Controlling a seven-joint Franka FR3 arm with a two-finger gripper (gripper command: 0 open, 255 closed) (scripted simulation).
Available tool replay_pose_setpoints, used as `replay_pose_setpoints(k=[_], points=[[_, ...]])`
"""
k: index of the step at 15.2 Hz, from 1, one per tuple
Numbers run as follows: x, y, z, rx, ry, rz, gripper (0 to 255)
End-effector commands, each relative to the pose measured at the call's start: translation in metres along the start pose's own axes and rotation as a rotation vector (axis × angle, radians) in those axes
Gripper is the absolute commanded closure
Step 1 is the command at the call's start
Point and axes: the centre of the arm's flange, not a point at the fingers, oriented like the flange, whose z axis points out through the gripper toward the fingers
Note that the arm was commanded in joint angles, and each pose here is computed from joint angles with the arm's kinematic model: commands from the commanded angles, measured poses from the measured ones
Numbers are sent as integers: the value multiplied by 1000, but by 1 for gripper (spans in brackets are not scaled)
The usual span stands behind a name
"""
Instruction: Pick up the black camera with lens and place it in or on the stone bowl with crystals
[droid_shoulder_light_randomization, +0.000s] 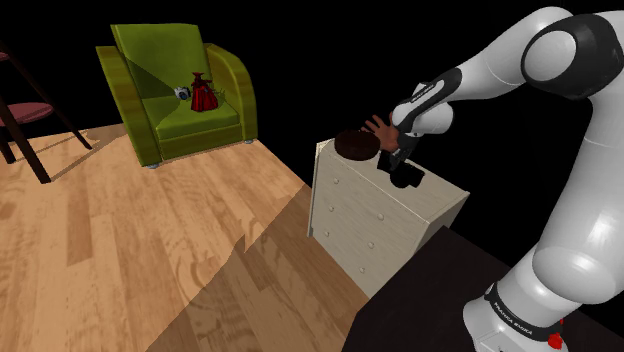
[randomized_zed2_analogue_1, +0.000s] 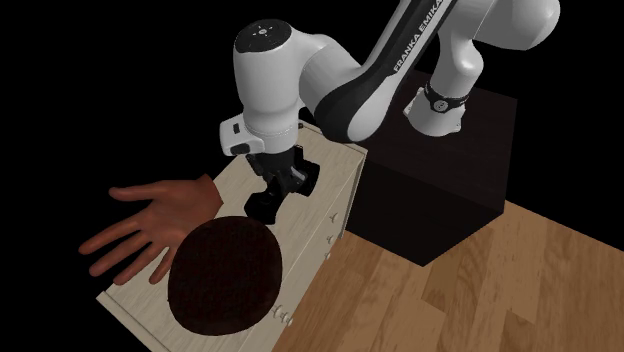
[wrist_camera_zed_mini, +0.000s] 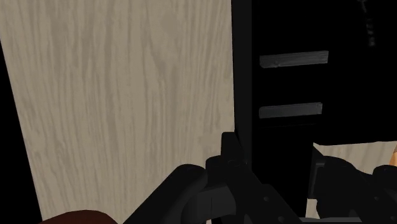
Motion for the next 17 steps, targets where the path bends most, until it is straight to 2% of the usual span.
replay_pose_setpoints(k=[1,17], points=[[0,0,0,0,0,0,255],[6,2,-79,0,0,0,255]])
